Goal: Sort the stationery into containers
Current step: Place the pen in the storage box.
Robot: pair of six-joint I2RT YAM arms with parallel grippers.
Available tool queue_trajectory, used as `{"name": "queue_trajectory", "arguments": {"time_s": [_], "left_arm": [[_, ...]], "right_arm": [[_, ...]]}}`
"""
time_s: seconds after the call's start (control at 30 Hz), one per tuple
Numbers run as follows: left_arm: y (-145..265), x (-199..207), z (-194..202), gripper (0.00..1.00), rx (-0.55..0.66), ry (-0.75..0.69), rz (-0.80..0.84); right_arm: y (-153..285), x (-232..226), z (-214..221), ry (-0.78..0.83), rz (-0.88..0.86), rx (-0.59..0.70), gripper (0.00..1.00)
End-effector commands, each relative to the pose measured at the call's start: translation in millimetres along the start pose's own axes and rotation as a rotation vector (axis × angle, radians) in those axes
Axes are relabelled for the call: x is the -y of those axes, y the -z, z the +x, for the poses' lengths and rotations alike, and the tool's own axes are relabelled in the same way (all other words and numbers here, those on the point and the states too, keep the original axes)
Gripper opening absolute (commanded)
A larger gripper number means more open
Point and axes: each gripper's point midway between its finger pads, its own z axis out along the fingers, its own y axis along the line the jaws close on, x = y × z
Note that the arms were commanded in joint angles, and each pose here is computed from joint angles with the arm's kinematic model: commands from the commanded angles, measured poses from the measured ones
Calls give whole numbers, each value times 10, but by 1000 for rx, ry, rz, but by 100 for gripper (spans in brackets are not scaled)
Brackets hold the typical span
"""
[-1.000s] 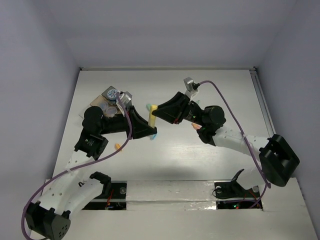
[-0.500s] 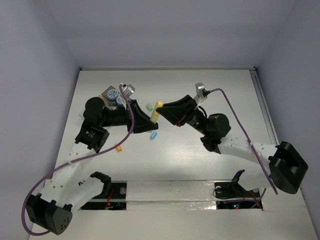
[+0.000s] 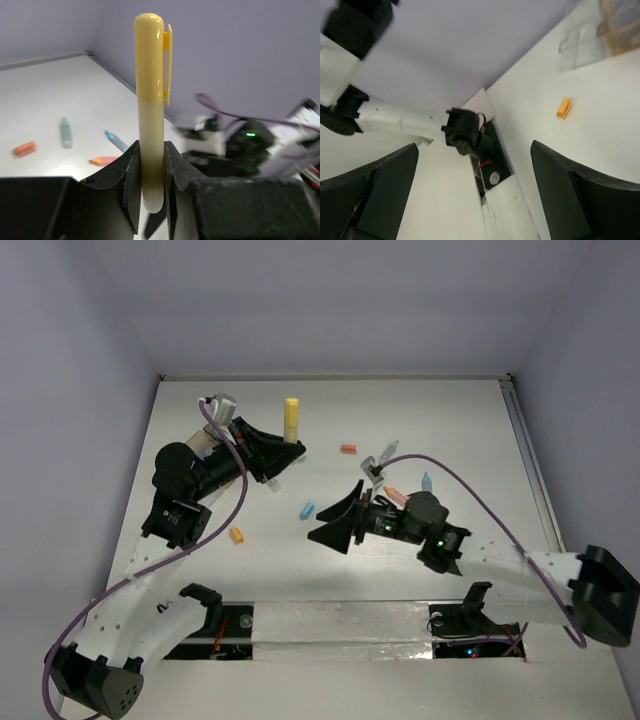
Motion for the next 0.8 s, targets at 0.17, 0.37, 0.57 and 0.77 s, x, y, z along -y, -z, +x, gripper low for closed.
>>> {"name": "queue_trajectory", "arguments": {"time_s": [0.17,0.37,0.57,0.77], "left_arm": [[415,-1577,67,0,198,170,-699],[1239,-2483,402,0,308,341,-1078],[1899,-2708,620,0,363,362,-1334],[2339,-2976,889,0,342,426,-1487]], "right_arm": [[490,265,-443,259,315,91,100],[673,733,-456,315,536,42,100],[689,868,-210,274,518,-19,100],[733,861,-163,277,506,-25,100]]}}
